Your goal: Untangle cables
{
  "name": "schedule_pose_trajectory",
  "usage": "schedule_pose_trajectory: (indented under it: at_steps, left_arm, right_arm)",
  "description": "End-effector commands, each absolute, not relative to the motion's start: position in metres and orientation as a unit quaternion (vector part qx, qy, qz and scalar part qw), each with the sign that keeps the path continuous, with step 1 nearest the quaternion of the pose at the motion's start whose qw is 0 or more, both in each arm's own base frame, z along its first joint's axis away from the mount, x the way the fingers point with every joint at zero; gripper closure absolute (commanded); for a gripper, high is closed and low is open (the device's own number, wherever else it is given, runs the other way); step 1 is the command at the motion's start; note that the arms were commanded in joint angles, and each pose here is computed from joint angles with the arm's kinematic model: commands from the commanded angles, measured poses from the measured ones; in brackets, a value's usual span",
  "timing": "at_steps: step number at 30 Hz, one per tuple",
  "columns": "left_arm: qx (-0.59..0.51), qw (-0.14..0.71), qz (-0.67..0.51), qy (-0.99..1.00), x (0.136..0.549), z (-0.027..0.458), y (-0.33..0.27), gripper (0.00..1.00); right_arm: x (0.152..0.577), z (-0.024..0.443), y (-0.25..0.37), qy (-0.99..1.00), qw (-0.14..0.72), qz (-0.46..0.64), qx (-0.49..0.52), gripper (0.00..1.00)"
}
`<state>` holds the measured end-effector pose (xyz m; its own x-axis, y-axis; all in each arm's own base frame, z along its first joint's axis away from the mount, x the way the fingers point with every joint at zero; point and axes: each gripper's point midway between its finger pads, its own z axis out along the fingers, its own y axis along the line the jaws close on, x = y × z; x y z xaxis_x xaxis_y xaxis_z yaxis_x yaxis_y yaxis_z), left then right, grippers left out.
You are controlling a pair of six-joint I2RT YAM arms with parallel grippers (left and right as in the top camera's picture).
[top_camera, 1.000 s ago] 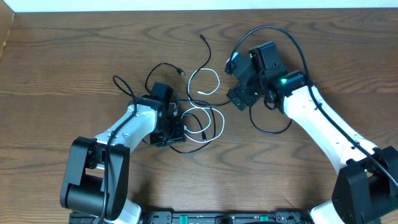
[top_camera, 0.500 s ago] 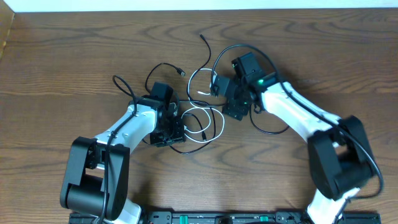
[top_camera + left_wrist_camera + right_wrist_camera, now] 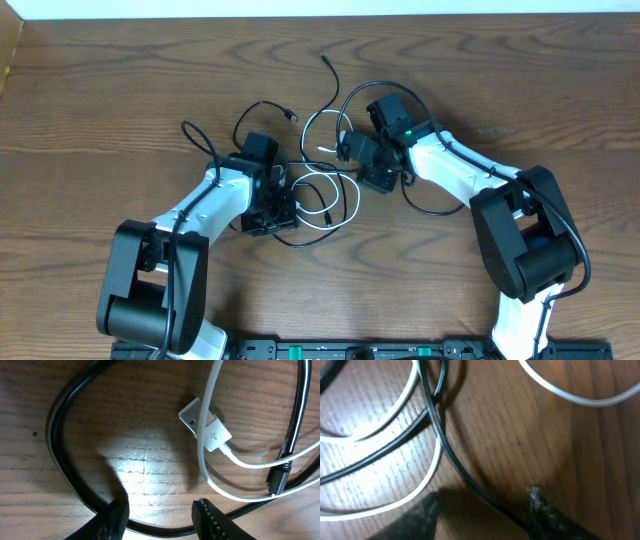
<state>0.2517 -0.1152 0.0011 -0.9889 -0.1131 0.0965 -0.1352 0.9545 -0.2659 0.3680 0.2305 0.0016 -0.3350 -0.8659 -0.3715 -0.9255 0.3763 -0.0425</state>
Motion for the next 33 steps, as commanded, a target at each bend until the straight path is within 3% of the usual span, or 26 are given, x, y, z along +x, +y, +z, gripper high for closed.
schedule_pose_trajectory:
  at_steps: [1,7,18,29,33]
  left_arm:
    - [0.063,0.053,0.126,-0.989,0.242,-0.006,-0.111,0.54]
    - [0.063,0.053,0.126,-0.989,0.242,-0.006,-0.111,0.54]
    - [0.063,0.054,0.125,-0.989,0.242,-0.006,-0.111,0.54]
    - [0.063,0.054,0.126,-0.989,0.242,-0.006,-0.111,0.54]
    - [0.063,0.052,0.126,-0.989,0.243,-0.006,-0.111,0.53]
  right_arm:
    - [0.366,-0.005,0.231,0.840,0.152,0.097,-0.512,0.61]
    - [0.353,-0.009,0.224,0.868,0.118,0.105,-0.471,0.99]
    - [0.342,0.007,0.215,0.916,0.088,0.115,-0.373,0.99]
    - [0.364,0.136,0.203,0.907,0.219,0.230,-0.277,0.99]
    - [0.359,0.161,0.195,0.902,0.240,0.234,-0.273,0.99]
